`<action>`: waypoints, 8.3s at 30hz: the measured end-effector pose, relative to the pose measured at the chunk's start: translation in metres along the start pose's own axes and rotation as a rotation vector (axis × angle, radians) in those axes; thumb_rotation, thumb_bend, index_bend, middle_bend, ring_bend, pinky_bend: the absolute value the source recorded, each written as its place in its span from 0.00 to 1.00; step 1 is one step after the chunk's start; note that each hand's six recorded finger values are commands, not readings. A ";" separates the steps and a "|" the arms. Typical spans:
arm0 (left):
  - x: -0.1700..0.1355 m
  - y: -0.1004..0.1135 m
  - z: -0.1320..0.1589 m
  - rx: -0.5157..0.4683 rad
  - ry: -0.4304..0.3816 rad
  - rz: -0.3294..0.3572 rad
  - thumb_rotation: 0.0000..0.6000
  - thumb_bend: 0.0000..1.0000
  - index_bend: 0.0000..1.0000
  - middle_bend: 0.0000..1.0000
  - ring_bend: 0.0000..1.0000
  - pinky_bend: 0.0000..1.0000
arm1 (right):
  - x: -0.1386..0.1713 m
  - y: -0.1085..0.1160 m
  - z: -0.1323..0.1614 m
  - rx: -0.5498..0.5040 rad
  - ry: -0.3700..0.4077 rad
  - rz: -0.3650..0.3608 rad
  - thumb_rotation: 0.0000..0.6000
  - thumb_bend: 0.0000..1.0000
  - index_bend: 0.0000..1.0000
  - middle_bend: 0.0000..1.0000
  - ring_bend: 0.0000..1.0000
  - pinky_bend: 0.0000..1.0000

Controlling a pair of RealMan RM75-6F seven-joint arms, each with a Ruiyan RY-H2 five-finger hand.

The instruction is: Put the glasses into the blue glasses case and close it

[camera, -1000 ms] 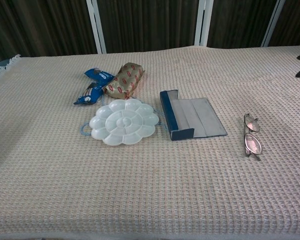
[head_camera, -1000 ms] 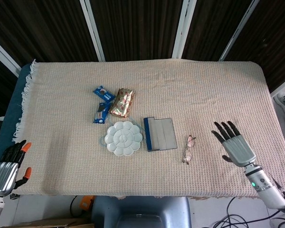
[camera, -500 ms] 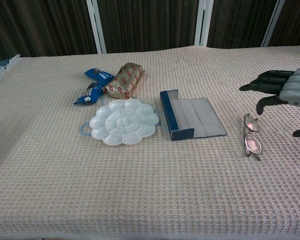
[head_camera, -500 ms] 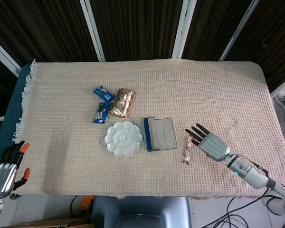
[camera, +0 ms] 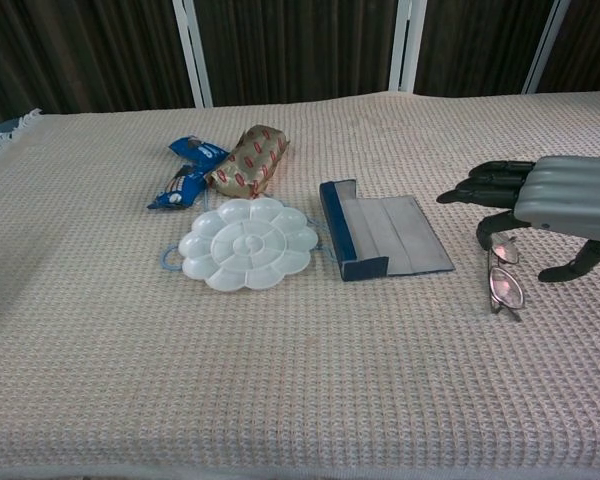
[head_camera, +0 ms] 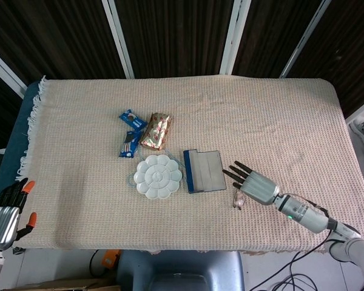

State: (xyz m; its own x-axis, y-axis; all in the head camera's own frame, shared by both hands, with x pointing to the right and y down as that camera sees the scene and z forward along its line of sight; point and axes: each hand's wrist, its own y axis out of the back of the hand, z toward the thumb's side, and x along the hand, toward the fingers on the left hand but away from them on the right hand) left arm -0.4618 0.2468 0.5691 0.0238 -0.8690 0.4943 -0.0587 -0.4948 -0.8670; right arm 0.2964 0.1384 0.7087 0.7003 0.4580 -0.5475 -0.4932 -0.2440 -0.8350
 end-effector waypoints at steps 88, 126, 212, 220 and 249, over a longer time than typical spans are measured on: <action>0.000 0.004 -0.002 -0.033 -0.026 -0.016 1.00 0.46 0.00 0.00 0.03 0.11 | -0.136 0.066 0.018 0.340 0.054 -0.088 1.00 0.63 0.78 0.14 0.03 0.15; 0.000 0.005 -0.002 -0.046 -0.037 -0.016 1.00 0.45 0.00 0.00 0.03 0.12 | -0.142 0.070 0.047 0.292 0.128 -0.111 1.00 0.63 0.68 0.14 0.04 0.15; -0.005 0.008 -0.004 -0.068 -0.063 -0.022 1.00 0.46 0.00 0.01 0.04 0.12 | -0.192 0.095 0.071 0.193 -0.047 -0.259 1.00 0.18 0.23 0.11 0.04 0.18; -0.005 0.008 -0.004 -0.068 -0.064 -0.021 1.00 0.46 0.00 0.01 0.04 0.13 | -0.194 0.098 0.074 0.182 -0.050 -0.279 1.00 0.18 0.23 0.11 0.04 0.18; -0.002 0.001 0.003 -0.035 -0.065 -0.038 1.00 0.46 0.00 0.01 0.04 0.13 | -0.072 0.043 0.033 -0.127 0.004 -0.297 1.00 0.28 0.61 0.13 0.02 0.03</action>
State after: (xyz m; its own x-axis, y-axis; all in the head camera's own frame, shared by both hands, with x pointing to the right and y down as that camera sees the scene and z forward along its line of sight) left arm -0.4587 0.2482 0.5675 0.0912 -0.8487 0.5209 -0.0910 -0.5280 -0.8444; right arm 0.2079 0.1236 0.7143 0.8061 0.5221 -0.2786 -0.1986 -0.2049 -0.9584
